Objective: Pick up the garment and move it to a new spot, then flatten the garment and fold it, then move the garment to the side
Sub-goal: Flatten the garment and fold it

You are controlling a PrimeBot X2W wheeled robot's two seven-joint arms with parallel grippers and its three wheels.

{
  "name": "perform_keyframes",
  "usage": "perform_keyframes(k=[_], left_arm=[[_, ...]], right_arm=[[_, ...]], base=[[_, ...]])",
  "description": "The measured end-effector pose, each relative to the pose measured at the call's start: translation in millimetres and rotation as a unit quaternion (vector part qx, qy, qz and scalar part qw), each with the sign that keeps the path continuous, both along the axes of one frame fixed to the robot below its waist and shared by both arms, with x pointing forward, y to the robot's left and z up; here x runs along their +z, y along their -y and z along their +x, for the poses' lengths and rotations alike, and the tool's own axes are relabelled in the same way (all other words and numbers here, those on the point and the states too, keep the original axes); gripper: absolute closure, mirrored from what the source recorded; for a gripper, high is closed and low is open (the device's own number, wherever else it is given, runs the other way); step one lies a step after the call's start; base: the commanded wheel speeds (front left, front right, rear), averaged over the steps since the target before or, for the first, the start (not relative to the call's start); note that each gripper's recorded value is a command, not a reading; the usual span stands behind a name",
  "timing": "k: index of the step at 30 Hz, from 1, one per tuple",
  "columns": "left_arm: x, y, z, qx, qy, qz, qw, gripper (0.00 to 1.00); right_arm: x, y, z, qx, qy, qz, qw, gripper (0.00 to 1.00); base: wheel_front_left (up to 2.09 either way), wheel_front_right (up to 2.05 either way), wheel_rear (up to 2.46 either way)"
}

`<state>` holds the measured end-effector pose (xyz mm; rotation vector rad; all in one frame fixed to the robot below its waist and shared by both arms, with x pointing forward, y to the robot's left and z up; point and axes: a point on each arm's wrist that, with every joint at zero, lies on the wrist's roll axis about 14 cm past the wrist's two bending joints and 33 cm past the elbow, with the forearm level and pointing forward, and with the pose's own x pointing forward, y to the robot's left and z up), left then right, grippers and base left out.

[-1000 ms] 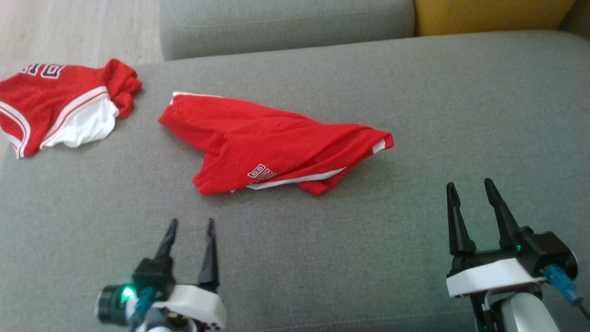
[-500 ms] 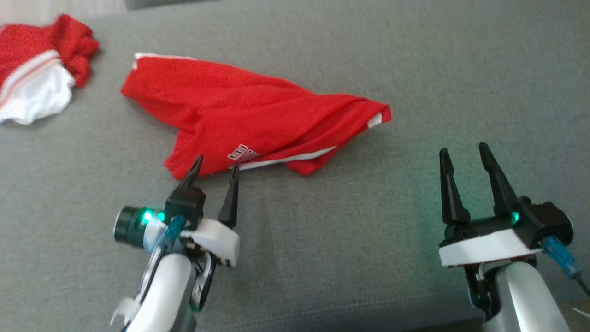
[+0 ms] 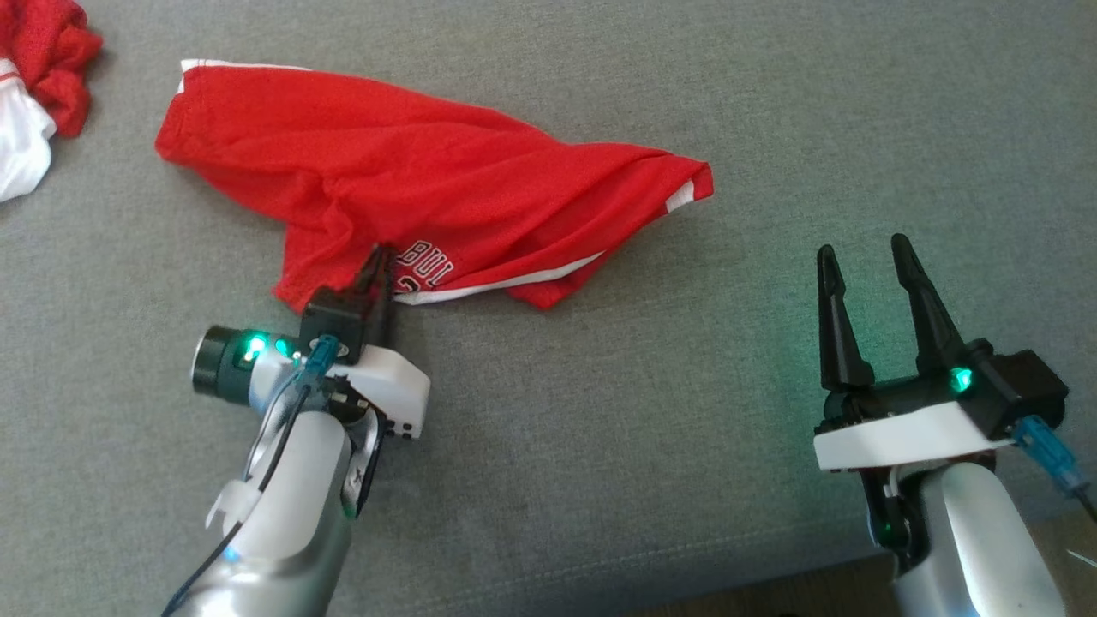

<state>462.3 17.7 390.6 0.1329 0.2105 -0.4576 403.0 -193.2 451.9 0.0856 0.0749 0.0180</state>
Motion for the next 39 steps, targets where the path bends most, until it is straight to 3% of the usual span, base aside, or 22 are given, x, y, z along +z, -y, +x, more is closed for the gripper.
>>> perform_keyframes(k=[17,24,30,31,32,33,39], left_arm=[[87.5,-10.7,20.3,0.003,0.144,-0.006,0.990,1.00],[116.1,4.3,87.2,-0.024,0.205,0.038,0.978,1.00],[72.6,18.6,121.4,-0.030,0.152,0.059,0.986,1.00],[62.4,21.8,122.6,-0.033,0.140,0.062,0.988,0.61],[53.8,25.3,123.7,-0.036,0.130,0.062,0.989,0.07],[47.5,28.6,124.2,-0.038,0.123,0.061,0.990,0.00],[69.9,35.9,122.8,-0.020,0.135,0.004,0.991,0.00]], right_arm=[[13.3,-7.4,1.9,0.010,0.020,0.006,1.000,0.00],[0.9,-2.8,0.3,0.003,0.001,0.006,1.000,0.00],[1.3,12.7,9.5,-0.017,0.003,0.003,1.000,0.00],[-1.3,15.8,8.8,-0.021,-0.001,0.001,1.000,0.00],[-4.4,18.7,7.6,-0.025,-0.006,-0.001,1.000,0.00],[-7.2,21.2,6.7,-0.029,-0.011,-0.002,1.000,0.00],[-9.0,23.7,9.4,-0.033,-0.011,-0.001,0.999,0.00]], base=[[0.00,0.00,0.00],[0.00,0.00,0.00],[0.00,0.00,0.00],[0.00,0.00,0.00],[0.00,0.00,0.00],[0.00,0.00,0.00],[0.00,0.00,0.00]])
